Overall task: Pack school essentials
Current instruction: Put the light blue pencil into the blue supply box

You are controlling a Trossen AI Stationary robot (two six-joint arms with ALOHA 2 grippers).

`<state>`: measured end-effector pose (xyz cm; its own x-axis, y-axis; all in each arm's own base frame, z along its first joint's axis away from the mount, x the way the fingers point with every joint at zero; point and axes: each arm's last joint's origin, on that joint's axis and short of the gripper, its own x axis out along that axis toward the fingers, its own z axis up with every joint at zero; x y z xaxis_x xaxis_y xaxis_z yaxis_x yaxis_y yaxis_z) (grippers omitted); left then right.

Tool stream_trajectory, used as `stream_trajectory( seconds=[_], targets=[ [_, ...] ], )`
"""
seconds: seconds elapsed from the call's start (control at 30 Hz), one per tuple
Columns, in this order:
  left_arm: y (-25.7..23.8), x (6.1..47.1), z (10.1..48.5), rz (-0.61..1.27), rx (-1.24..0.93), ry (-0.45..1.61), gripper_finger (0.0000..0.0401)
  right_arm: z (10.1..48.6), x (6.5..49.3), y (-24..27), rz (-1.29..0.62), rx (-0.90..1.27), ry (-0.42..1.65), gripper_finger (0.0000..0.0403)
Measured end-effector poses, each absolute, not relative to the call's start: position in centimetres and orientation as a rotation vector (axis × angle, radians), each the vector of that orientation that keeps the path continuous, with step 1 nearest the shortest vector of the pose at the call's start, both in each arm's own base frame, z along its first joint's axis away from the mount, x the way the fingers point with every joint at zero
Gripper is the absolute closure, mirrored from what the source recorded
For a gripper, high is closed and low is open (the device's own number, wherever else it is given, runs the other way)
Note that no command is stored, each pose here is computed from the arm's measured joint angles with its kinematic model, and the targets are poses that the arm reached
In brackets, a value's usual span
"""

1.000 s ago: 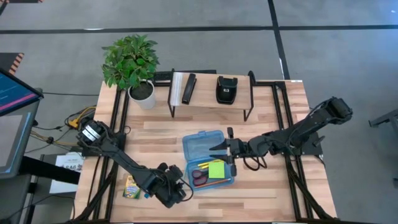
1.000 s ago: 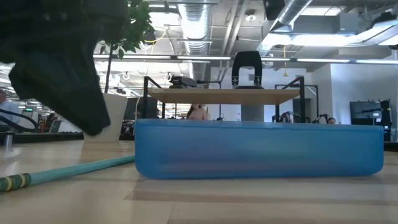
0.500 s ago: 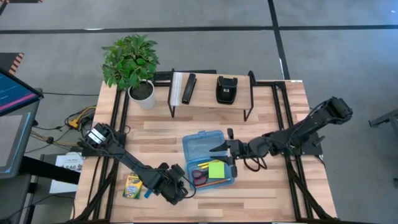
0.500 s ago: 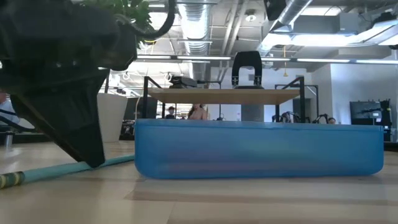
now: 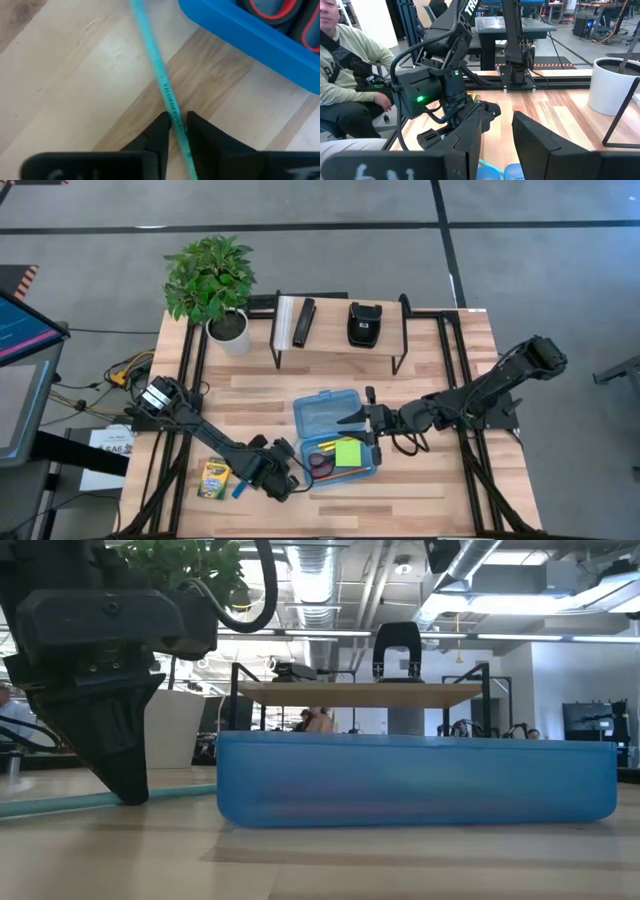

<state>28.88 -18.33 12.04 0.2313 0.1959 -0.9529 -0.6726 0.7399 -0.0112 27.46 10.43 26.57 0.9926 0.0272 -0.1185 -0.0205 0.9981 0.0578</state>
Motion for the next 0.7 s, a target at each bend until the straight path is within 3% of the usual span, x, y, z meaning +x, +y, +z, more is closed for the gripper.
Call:
stream_trajectory(
  seconds=[0.17, 0.33, 0.6, 0.7],
  targets=[
    [-18.3, 28.9, 12.3, 0.614, -0.478, 1.217, 0.0394, 26.6, 27.5, 10.4, 0.024, 0.056, 0.120, 0.0269],
    [-17.8, 28.1, 13.4, 0.638, -0.469, 1.239, 0.0397, 26.6, 27.5, 10.4, 0.024, 0.056, 0.119, 0.0269],
    [-15.5, 24.9, 16.2, 0.914, -0.355, 1.290, 0.0400, 26.6, 27.5, 10.4, 0.024, 0.052, 0.119, 0.0269],
    [-15.4, 24.9, 17.1, 0.887, -0.354, 1.232, 0.0400, 26.6, 27.5, 10.4, 0.022, 0.050, 0.119, 0.0269]
  ],
)
